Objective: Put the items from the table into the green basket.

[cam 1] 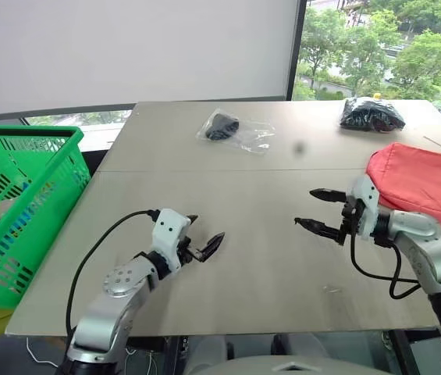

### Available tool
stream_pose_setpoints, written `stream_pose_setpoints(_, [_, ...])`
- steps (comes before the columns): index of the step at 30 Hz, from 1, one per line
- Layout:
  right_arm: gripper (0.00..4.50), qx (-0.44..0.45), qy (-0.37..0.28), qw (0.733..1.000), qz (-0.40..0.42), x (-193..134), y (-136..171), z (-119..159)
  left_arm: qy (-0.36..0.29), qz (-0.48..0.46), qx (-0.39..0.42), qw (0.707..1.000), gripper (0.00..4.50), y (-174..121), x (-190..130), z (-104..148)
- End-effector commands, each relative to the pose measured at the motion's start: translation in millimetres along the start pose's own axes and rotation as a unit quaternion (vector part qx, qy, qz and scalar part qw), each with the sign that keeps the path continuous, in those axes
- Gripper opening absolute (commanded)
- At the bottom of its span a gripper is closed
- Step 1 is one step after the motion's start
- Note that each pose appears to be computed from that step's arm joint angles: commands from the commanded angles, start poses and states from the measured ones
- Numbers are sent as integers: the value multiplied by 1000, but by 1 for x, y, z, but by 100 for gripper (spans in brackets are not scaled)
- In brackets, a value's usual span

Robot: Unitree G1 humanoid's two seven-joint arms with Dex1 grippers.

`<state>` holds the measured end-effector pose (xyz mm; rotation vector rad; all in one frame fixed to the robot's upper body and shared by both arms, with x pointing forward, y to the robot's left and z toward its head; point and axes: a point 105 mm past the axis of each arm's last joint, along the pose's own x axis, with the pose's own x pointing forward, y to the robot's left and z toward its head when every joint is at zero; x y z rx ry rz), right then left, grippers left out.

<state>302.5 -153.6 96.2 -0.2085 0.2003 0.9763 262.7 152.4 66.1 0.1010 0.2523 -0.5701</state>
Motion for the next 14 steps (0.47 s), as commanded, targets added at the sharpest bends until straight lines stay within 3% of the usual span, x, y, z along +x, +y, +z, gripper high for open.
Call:
stream_pose_setpoints(1, [450,10,46,998,-46,-7,-10,-26,4,20,11,1000,448,4,1,0])
stream_pose_setpoints(6, [450,21,48,995,-81,-11,-13,-42,-1,23,8,1000,448,5,2,0])
stream_pose_setpoints(14, [450,14,28,995,-94,-10,-15,-37,3,17,13,1000,448,4,1,-1])
